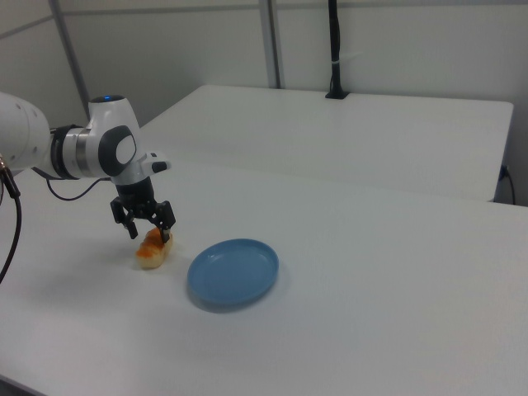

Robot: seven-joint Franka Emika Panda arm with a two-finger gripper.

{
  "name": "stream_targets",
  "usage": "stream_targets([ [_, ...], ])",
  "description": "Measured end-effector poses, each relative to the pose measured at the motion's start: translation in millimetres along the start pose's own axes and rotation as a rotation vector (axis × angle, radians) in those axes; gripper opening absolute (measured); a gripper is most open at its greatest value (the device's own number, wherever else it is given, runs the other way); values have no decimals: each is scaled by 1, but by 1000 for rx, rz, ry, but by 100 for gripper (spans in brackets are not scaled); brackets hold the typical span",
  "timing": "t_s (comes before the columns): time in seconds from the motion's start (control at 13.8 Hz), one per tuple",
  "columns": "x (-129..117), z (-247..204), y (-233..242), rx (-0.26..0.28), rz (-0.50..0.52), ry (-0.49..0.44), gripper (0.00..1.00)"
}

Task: Put the bread onto the plate
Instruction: 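Lower the gripper onto the bread roll and close on it, then lift the bread roll and carry it over the blue plate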

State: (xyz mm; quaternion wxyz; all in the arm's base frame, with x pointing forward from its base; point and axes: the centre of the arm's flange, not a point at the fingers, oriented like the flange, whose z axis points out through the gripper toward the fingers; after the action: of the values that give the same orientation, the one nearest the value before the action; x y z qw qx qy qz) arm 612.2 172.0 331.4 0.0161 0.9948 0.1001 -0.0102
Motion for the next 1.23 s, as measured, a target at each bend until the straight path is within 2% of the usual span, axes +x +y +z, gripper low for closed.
stream_targets([
  [0.07,1,2,1,-13,16,5,89],
  [0.29,2,11,2,-35,35,-1,54],
  [0.43,2,10,2,-35,38,2,37],
  [0.51,2,8,3,-36,40,5,22],
  [0.58,3,5,7,-37,45,11,18],
  [0.8,-1,-30,40,-56,90,17,18],
  [1.09,-26,-91,98,-93,109,-7,18],
  [1.23,-32,-85,129,-92,74,-31,18],
])
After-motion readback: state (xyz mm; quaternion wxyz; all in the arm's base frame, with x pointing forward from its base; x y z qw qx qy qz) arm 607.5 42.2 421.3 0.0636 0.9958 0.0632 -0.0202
